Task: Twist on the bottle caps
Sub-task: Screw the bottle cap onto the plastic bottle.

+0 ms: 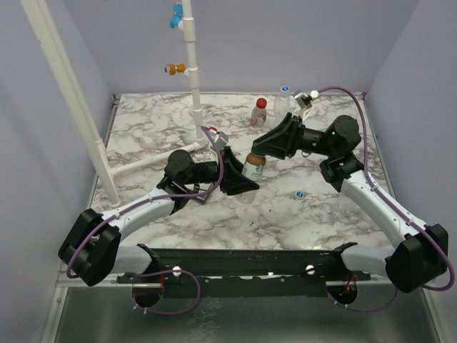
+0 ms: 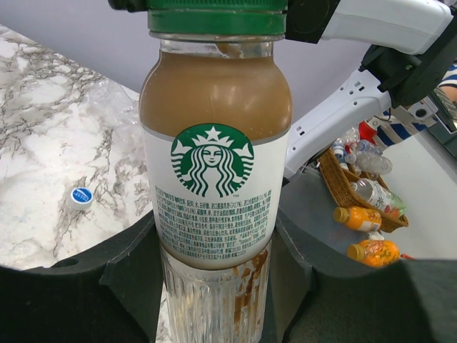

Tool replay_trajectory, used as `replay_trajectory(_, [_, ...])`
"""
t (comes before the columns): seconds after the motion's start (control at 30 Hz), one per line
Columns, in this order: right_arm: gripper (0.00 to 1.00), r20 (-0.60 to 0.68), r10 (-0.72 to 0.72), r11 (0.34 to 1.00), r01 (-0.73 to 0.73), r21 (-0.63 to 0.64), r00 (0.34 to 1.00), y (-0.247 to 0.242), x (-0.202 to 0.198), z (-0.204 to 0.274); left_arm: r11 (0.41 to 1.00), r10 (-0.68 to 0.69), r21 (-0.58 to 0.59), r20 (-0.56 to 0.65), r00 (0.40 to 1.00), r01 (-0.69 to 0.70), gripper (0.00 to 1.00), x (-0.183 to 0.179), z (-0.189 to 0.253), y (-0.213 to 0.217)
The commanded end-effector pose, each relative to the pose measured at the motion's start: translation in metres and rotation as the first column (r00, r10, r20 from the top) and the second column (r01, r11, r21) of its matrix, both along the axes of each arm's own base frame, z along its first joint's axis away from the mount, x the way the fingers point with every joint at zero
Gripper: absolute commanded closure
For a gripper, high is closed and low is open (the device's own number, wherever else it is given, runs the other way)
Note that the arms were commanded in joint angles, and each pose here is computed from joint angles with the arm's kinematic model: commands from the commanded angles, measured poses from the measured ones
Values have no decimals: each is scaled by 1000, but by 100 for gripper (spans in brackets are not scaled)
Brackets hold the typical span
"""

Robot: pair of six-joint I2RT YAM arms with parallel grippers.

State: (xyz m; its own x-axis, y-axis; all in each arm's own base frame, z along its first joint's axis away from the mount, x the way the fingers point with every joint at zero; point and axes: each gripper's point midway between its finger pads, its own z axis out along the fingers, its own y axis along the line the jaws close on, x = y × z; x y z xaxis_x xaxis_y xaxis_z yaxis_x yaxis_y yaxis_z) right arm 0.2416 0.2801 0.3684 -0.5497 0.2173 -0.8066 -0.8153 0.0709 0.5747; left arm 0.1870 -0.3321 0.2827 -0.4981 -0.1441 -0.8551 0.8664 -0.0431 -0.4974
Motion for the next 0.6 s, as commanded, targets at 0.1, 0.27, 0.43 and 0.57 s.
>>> replay_trajectory(0.1, [65,20,-32,999,32,-22,999,0,-1,3,1000,-3,-19,16,1000,3,100,-2,3,2])
replay_trajectory(0.27, [75,2,-117,990,117,-77,993,-2,8,-3,991,133,12,6,991,-133,100,22,-3,3])
replay_trajectory(0.43, [87,-29,-270,946,259,-194,963,4,25,-21,883,463,65,42,885,-465,100,78,-15,19])
replay_trajectory(0.57, [92,-68,-399,882,363,-301,914,8,37,-41,766,618,106,151,772,-634,100,99,-16,25])
